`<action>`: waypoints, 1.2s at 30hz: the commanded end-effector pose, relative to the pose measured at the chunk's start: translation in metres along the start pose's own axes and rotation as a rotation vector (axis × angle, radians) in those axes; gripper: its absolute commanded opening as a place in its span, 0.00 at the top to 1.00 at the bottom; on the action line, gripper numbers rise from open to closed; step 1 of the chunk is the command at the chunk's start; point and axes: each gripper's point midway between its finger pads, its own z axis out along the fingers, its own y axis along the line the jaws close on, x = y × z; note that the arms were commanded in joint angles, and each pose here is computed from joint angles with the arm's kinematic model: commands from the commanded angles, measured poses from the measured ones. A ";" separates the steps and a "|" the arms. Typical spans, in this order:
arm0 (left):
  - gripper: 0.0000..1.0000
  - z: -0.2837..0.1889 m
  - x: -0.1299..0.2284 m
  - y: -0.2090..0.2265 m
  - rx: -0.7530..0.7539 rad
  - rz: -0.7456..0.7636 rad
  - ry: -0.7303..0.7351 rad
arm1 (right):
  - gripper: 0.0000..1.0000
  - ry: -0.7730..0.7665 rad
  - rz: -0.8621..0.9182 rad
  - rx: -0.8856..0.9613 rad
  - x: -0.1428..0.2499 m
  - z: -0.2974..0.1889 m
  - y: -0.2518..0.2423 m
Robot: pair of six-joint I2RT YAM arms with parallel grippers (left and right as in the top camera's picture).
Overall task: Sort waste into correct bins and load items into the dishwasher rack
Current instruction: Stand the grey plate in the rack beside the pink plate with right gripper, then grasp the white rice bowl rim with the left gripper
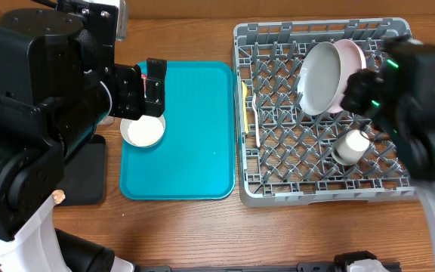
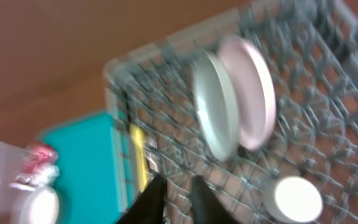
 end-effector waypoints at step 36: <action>0.03 0.245 0.196 0.058 -0.216 -0.165 0.908 | 0.00 0.063 -0.026 -0.040 0.019 -0.021 0.002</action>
